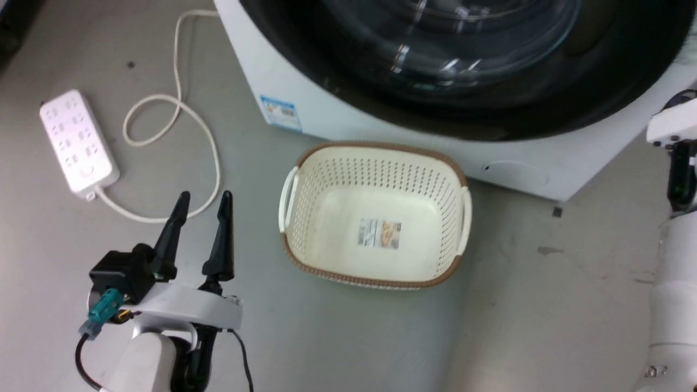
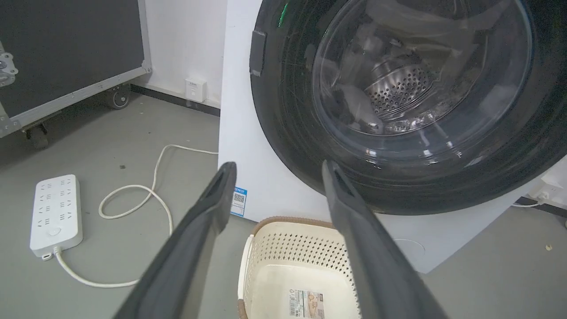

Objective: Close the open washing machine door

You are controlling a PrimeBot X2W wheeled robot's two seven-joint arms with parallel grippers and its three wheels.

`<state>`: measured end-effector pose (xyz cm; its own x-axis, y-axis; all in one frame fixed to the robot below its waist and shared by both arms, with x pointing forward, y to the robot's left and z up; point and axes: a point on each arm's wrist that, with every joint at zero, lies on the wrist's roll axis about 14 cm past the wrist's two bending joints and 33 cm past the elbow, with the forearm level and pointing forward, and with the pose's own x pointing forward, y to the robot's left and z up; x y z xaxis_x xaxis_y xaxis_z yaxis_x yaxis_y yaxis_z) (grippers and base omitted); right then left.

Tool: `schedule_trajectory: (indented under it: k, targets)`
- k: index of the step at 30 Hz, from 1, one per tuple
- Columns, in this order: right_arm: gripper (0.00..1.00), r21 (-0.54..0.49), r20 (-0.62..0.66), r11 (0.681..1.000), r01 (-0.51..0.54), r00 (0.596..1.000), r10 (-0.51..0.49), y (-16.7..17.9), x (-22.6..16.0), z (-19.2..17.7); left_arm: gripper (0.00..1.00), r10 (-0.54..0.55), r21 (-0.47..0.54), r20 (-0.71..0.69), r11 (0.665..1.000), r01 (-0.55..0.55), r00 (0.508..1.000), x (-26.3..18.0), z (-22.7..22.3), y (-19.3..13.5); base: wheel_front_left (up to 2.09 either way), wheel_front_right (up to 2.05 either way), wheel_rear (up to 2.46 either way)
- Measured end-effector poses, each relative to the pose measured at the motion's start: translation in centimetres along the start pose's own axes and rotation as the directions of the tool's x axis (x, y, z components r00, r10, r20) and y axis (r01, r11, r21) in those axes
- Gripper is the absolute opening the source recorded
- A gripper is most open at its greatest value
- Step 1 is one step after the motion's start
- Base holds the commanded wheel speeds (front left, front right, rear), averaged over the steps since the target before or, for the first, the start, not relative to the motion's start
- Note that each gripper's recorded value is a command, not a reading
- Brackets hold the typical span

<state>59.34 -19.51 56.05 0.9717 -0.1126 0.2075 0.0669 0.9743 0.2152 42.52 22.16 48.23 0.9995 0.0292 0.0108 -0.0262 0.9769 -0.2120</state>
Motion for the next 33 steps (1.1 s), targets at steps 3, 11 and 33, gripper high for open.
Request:
schedule_trajectory:
  k: [3,11,33]
  targets:
    - [0.00,0.029,0.085,1.000,-0.003,0.996,0.000,-0.5,-1.0,3.5,1.00,-0.018,0.008,0.024,1.000,0.018,1.000,-0.2,0.9,-0.5,0.00,0.00,0.00]
    - [0.00,-0.014,0.093,1.000,-0.007,0.996,0.008,-3.4,-9.2,5.6,1.00,-0.109,0.031,0.062,0.994,0.107,0.992,-0.6,2.3,-3.6,0.00,0.00,0.00]
    - [1.00,-0.108,-0.147,0.990,-0.088,0.987,0.071,-3.3,-23.8,1.5,1.00,-0.205,0.110,0.077,0.974,0.196,0.976,-2.9,4.0,-7.8,0.00,0.00,0.00]
